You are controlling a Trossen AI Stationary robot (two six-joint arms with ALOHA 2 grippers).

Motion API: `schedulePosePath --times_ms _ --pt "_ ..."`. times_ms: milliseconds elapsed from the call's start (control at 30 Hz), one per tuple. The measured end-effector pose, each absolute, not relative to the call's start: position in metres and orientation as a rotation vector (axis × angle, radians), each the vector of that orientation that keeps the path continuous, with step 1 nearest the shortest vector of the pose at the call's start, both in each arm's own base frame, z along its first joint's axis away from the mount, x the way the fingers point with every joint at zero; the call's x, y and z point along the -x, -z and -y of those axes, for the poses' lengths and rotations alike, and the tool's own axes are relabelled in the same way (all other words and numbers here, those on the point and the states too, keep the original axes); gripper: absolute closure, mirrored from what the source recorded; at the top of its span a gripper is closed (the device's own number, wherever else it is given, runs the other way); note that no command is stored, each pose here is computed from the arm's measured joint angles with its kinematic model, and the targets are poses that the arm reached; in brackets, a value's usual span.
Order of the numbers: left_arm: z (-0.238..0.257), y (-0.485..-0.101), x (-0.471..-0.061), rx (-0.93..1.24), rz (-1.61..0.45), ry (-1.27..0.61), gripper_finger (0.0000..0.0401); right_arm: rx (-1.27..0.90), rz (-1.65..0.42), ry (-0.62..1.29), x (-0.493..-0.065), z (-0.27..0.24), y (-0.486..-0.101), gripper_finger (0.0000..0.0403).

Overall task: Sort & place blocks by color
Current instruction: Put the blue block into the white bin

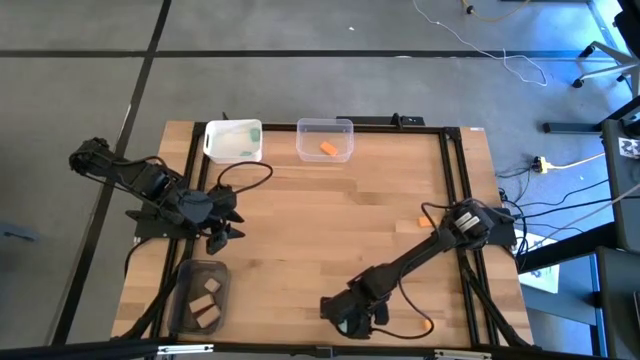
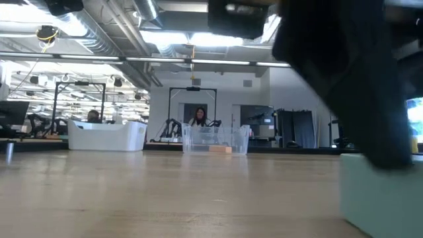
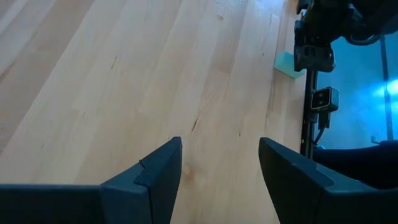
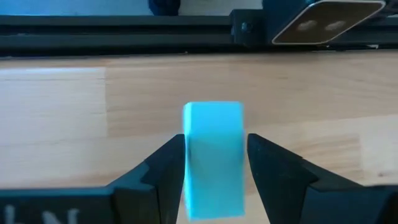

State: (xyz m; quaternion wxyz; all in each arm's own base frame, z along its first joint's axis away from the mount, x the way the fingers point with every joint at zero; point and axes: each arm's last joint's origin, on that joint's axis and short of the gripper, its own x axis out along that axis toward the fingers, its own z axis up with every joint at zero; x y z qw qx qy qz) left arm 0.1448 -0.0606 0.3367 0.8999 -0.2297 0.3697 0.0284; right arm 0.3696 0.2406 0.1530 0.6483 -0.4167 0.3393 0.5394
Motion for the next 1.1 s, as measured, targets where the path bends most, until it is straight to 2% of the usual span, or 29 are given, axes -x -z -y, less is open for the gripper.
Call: schedulePosePath --times_ms 200,400,567,633,833,1100 --pt "0.061 -0.337 -0.145 0.475 -0.765 -0.059 0.0197 0.938 -0.811 -1.233 -0.373 -0.242 -0.132 0.0228" --pt "0.061 -0.337 -0.145 0.475 -0.765 -0.059 0.0197 0.904 -0.841 -1.179 -0.375 -0.242 -0.13 0.0228" --pt "0.061 -0.337 -0.145 0.475 -0.765 -0.058 0.0197 0.882 -0.873 -1.066 -0.379 -0.239 -0.131 0.0266" --pt "0.061 -0.337 -0.145 0.476 -0.765 -0.059 0.0197 0.837 -0.899 -1.01 -0.383 -0.236 -0.131 0.0269" --pt "0.061 -0.337 -0.145 0.477 -0.765 -0.059 0.0197 0.715 -1.004 -0.722 -0.399 -0.221 -0.14 0.0269" --pt "0.061 -0.337 -0.145 0.511 -0.764 -0.071 0.0197 0.685 -1.027 -0.264 -0.432 -0.184 -0.185 0.0269"
